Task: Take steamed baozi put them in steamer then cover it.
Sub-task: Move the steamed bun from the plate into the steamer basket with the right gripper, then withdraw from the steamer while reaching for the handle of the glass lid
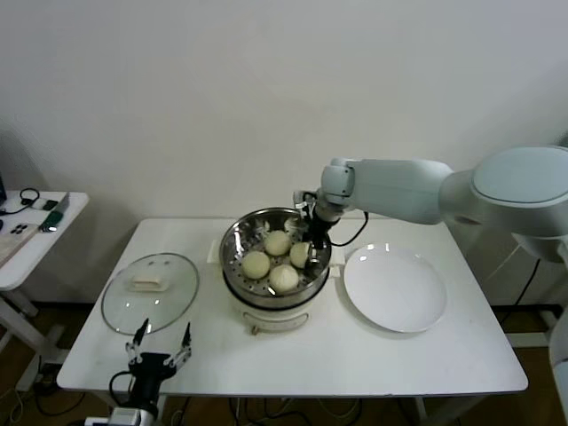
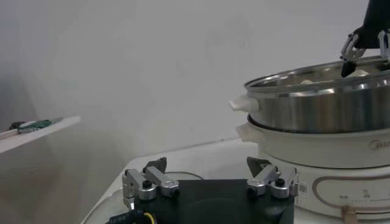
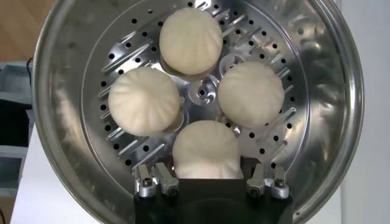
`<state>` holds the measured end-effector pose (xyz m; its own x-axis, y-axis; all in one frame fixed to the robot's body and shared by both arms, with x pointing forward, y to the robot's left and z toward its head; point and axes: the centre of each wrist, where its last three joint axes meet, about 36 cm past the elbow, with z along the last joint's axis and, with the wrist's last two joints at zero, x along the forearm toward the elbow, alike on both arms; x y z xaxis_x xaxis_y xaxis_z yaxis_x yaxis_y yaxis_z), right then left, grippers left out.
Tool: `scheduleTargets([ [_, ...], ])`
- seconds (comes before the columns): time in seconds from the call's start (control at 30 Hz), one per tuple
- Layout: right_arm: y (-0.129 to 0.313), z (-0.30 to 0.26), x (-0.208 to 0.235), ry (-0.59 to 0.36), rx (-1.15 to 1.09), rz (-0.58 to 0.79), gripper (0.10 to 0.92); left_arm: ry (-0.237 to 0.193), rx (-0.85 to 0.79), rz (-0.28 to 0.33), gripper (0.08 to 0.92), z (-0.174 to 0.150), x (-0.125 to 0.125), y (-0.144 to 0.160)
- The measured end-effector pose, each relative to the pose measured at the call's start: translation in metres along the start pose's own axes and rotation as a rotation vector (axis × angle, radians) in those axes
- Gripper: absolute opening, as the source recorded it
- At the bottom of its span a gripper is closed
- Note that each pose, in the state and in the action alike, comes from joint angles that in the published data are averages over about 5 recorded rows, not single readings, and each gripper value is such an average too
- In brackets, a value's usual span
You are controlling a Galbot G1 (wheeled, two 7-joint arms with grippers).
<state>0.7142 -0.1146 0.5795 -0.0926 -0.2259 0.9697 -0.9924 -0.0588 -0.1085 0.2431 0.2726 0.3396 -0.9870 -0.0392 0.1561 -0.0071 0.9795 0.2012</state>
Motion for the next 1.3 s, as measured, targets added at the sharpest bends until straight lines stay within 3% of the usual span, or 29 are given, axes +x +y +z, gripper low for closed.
scheduleTargets([
  [0.23, -0.001, 0.002, 0.000, 0.003, -0.004, 0.011, 0.717, 0.002, -0.001, 0.001, 0.823, 0.000, 0.001, 0.000],
  [0.5, -0.001, 0.003, 0.002, -0.001, -0.009, 0.012, 0.818, 0.002, -0.001, 0.001, 0.823, 0.000, 0.001, 0.000],
  [0.83, -0.004, 0.003, 0.021, -0.041, -0.016, 0.009, 0.823, 0.000, -0.002, -0.001, 0.823, 0.000, 0.002, 0.001],
  [1.07, -0.006, 0.019, 0.049, -0.150, -0.038, 0.058, 0.823, -0.007, -0.006, -0.010, 0.823, -0.002, 0.000, 0.001],
  [1.3, 0.010, 0.064, 0.060, -0.341, -0.061, 0.199, 0.823, -0.020, -0.016, -0.018, 0.823, -0.005, -0.002, 0.001],
])
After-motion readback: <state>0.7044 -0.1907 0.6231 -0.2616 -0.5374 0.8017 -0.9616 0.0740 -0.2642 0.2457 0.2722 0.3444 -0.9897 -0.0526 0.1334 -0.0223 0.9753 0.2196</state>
